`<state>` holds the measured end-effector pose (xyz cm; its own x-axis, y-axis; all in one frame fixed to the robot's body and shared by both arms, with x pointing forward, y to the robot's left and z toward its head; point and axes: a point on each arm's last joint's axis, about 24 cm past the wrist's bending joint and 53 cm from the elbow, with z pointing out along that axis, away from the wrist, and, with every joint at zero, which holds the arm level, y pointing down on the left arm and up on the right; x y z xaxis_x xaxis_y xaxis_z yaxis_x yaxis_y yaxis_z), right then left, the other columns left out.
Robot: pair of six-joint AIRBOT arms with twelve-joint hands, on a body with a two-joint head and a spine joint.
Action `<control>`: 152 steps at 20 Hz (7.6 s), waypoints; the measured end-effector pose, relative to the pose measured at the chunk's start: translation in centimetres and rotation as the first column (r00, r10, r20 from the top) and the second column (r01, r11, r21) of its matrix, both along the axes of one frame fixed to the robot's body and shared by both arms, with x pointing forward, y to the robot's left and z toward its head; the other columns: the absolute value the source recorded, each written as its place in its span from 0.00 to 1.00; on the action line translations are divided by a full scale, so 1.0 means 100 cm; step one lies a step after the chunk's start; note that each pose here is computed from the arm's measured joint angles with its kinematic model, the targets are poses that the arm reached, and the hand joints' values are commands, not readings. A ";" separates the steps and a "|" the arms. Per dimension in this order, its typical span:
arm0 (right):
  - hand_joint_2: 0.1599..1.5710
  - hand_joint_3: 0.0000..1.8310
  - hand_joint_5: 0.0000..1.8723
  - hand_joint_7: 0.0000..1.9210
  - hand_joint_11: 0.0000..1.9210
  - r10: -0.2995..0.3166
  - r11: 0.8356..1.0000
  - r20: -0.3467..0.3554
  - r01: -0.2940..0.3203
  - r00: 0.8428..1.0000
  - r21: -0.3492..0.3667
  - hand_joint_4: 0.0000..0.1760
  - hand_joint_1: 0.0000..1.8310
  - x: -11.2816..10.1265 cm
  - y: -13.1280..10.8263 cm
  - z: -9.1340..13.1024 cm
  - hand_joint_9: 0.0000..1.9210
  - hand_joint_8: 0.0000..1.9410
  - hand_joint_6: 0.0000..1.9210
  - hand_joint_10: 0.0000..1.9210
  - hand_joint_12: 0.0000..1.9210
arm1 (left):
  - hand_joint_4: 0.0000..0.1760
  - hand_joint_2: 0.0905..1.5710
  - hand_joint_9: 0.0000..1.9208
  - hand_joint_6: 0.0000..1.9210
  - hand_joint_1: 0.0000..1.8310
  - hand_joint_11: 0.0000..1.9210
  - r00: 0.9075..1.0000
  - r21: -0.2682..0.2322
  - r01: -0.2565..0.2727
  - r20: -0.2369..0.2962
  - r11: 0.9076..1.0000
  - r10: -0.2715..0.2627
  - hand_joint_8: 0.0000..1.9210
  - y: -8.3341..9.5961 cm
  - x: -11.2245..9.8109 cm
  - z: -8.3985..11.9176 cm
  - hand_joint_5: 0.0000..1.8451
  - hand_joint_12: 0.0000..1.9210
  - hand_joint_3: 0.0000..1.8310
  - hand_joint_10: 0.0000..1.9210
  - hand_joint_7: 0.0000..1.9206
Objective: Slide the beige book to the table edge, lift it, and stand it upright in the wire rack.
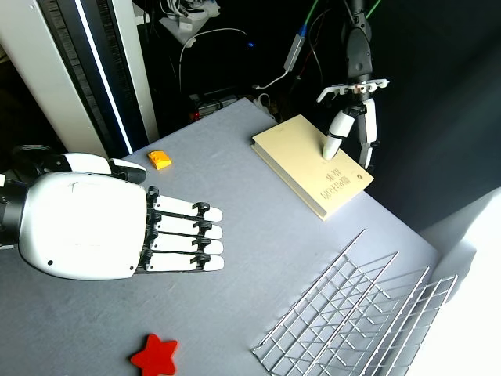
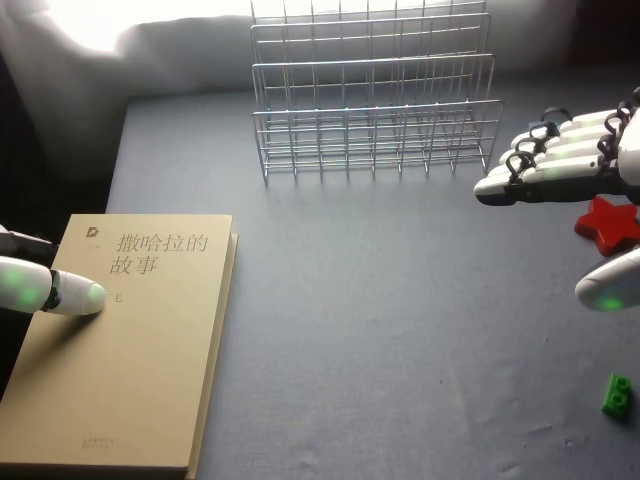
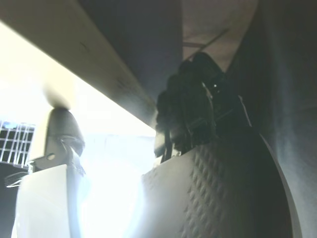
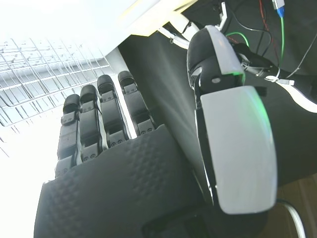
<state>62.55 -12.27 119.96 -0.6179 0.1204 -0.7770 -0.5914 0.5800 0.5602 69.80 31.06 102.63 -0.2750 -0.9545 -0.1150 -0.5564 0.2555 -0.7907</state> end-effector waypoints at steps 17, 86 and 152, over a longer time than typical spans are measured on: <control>0.73 0.00 0.02 0.03 0.01 0.007 1.000 -0.004 -0.007 1.000 0.002 0.00 0.05 -0.002 0.000 0.000 0.02 0.00 0.00 0.00 0.00 | 0.00 0.72 0.51 0.55 0.74 0.40 1.000 -0.031 -0.006 0.013 1.000 0.006 0.61 -0.006 0.005 0.008 0.42 0.79 0.00 0.66 0.49; 0.75 0.00 0.01 0.02 0.00 0.037 0.999 -0.025 -0.037 0.999 0.013 0.00 0.07 -0.010 0.003 0.000 0.01 0.00 0.00 0.00 0.00 | 0.00 0.76 0.46 0.65 0.66 0.33 0.515 -0.390 0.200 0.822 0.899 0.242 0.72 -0.045 0.076 0.341 0.37 0.92 0.00 0.69 0.46; 0.74 0.00 0.00 0.01 0.00 0.057 0.998 -0.023 -0.057 0.998 0.014 0.00 0.07 -0.014 0.005 0.001 0.01 0.00 0.00 0.00 0.00 | 0.00 0.75 0.46 0.62 0.66 0.33 0.487 -0.507 0.507 0.836 0.697 0.254 0.71 -0.176 0.107 0.321 0.40 0.90 0.00 0.68 0.47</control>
